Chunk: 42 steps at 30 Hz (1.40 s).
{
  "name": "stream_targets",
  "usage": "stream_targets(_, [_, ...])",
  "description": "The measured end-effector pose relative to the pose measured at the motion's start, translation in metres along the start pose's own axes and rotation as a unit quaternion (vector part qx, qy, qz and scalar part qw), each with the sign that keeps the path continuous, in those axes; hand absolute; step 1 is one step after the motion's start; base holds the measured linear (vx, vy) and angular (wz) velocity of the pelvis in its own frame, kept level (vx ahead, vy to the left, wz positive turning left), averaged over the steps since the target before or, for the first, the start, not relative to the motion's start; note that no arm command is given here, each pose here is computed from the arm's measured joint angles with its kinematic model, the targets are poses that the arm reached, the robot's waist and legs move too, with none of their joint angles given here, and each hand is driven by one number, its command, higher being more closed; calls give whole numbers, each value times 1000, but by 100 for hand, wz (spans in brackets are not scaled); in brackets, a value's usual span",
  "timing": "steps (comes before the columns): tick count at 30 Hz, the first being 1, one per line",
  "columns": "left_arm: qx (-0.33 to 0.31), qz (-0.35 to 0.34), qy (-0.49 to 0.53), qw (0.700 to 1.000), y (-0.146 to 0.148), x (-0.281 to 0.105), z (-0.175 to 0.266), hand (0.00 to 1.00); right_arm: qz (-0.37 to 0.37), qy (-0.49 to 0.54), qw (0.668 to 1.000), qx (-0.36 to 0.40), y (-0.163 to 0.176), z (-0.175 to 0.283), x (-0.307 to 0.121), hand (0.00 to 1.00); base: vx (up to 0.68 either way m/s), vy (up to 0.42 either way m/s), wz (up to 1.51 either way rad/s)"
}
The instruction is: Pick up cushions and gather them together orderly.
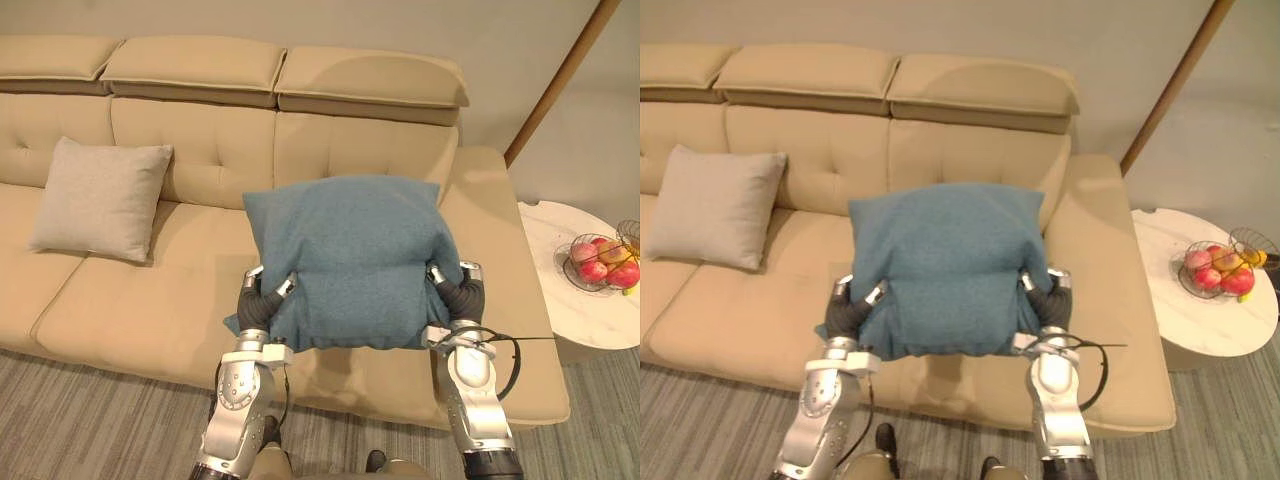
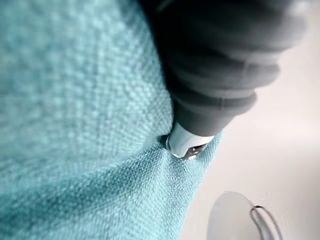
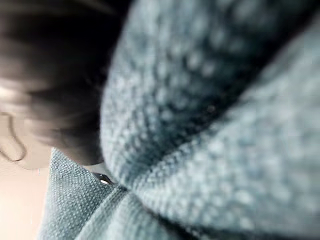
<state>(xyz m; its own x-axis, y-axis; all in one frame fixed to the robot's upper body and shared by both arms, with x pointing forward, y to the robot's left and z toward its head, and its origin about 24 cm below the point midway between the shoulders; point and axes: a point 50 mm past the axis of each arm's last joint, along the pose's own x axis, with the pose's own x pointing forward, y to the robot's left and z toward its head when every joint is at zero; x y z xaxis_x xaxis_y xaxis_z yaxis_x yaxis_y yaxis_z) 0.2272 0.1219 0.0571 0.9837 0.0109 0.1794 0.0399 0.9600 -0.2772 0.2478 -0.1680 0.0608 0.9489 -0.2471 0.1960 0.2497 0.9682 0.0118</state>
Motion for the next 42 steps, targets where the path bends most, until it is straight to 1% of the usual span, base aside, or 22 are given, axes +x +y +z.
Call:
stream_targets(4, [13,-11,-27,1000,-3,13,10,100,-6,-21,1000,8,6,9,10,100,-48,93,-28])
stream_targets(6, [20,-11,-73,997,-11,32,28,100,-16,-56,998,15,13,25,23,100,-109,65,-19])
stream_targets(8, [26,-6,-104,994,-14,43,41,100,-19,-82,996,14,18,37,32,100,-111,53,-9])
stream_targets(13, [30,12,-193,981,-26,70,80,100,-36,-150,987,42,34,75,55,100,-85,28,-1])
stream_targets(16, [50,16,-256,965,-41,109,115,100,-64,-198,977,53,43,110,87,100,-83,-2,13])
stream_targets(17, [55,15,-265,963,-44,115,121,100,-69,-203,975,55,45,115,93,100,-56,-15,16])
stream_targets(19, [85,17,-318,944,-59,148,164,100,-94,-235,965,69,50,153,121,100,-75,-22,11])
stream_targets(20, [89,20,-329,940,-63,153,174,100,-101,-243,962,75,52,163,126,100,-59,-24,8])
stream_targets(22, [98,35,-374,922,-77,169,216,100,-125,-280,948,89,55,202,140,100,-24,-21,12])
stream_targets(23, [99,40,-380,919,-79,172,224,100,-130,-285,945,92,56,210,143,100,5,-15,11])
stream_targets(25, [97,61,-396,911,-88,185,256,100,-149,-296,938,103,62,241,154,100,30,-15,7])
stream_targets(26, [98,66,-399,909,-89,186,259,100,-152,-299,936,106,63,245,154,100,47,-17,7])
stream_targets(27, [100,73,-406,905,-93,188,270,0,-160,-306,932,113,65,256,155,100,56,-18,11])
stream_targets(28, [101,77,-418,899,-99,188,282,0,-172,-316,925,123,64,268,154,0,59,-20,12])
stream_targets(32, [89,92,-451,883,-109,182,310,0,-202,-342,906,150,61,293,150,0,57,-35,11])
stream_targets(35, [81,114,-433,890,-106,187,311,0,-216,-341,901,155,58,296,150,0,31,-71,10])
stream_targets(37, [77,131,-404,902,-100,194,303,0,-219,-327,908,142,57,290,155,0,21,-95,2])
stream_targets(38, [74,143,-364,917,-94,202,287,0,-212,-306,920,122,56,281,162,0,11,-83,1])
stream_targets(39, [74,143,-362,918,-93,202,285,0,-211,-305,921,121,56,280,163,0,11,-102,8])
stream_targets(40, [75,142,-338,927,-90,206,269,0,-204,-286,930,107,56,269,167,0,7,-49,13])
stream_targets(41, [74,142,-328,931,-88,207,262,0,-200,-279,933,106,56,265,168,0,9,-83,29])
stream_targets(42, [76,141,-299,941,-81,210,244,0,-188,-258,942,105,55,252,171,0,5,-88,29])
